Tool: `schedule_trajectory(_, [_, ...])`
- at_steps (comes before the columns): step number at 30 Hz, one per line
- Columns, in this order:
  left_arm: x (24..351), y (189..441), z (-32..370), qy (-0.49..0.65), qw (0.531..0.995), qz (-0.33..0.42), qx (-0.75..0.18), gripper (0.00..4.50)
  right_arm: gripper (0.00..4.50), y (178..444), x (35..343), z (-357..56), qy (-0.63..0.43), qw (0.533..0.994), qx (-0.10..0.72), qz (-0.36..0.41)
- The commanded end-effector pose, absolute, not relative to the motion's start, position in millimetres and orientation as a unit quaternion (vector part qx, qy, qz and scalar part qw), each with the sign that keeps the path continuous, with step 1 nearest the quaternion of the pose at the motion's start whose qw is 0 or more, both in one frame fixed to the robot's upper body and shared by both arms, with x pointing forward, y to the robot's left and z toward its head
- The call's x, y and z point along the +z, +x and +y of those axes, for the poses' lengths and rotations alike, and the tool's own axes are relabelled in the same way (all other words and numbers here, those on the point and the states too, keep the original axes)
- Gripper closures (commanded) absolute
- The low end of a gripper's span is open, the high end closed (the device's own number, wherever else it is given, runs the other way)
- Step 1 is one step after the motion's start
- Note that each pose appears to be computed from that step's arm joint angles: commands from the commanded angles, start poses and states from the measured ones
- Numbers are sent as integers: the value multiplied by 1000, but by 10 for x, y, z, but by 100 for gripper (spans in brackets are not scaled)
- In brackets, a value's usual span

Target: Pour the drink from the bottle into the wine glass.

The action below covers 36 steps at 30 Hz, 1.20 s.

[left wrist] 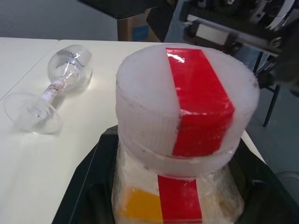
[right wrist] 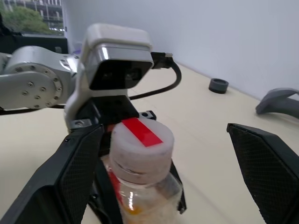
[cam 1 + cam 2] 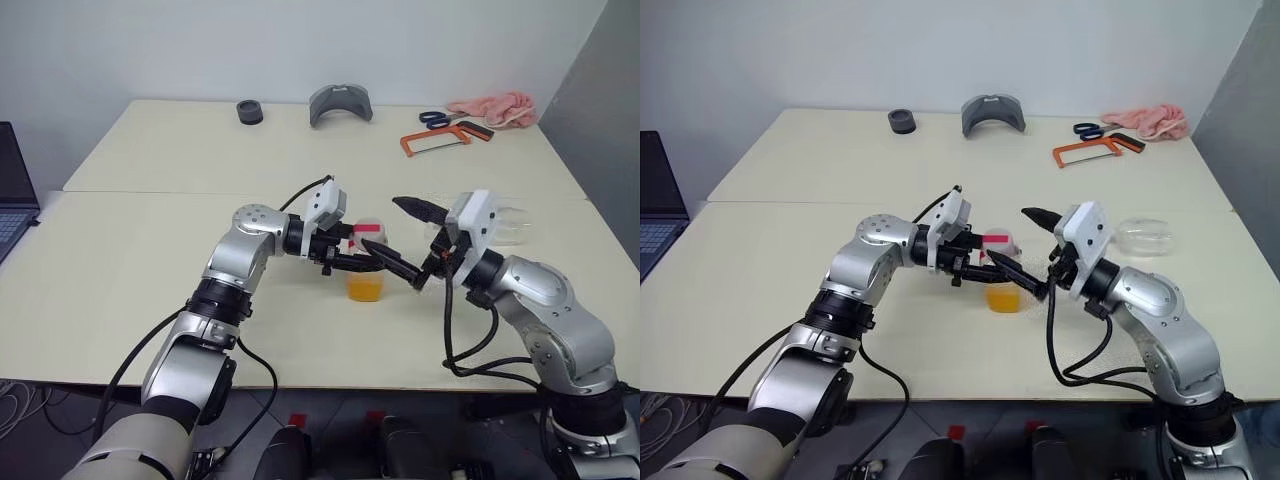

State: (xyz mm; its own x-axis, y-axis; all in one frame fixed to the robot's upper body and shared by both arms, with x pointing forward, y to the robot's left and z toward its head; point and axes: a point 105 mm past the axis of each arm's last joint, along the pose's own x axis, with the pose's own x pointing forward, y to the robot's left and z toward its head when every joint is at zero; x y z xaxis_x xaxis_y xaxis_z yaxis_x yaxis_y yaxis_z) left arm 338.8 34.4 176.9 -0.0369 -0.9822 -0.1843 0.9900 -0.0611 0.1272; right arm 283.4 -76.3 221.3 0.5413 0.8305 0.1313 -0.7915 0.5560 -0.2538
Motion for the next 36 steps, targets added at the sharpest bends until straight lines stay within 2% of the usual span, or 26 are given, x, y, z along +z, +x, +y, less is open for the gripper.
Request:
schedule_trajectory(1, [1882, 3357, 320, 126, 679, -10, -723, 231, 0, 2735, 2351, -765, -73, 865, 478, -135])
schedule_trajectory(14, [1874, 3349, 310, 130, 677, -11, -725, 231, 0, 2846, 2246, -749, -102, 859, 497, -69])
schedule_trajectory(36, [1838, 3337, 317, 134, 676, -9, -724, 231, 0, 2956, 2210, -616, -108, 851, 511, -52])
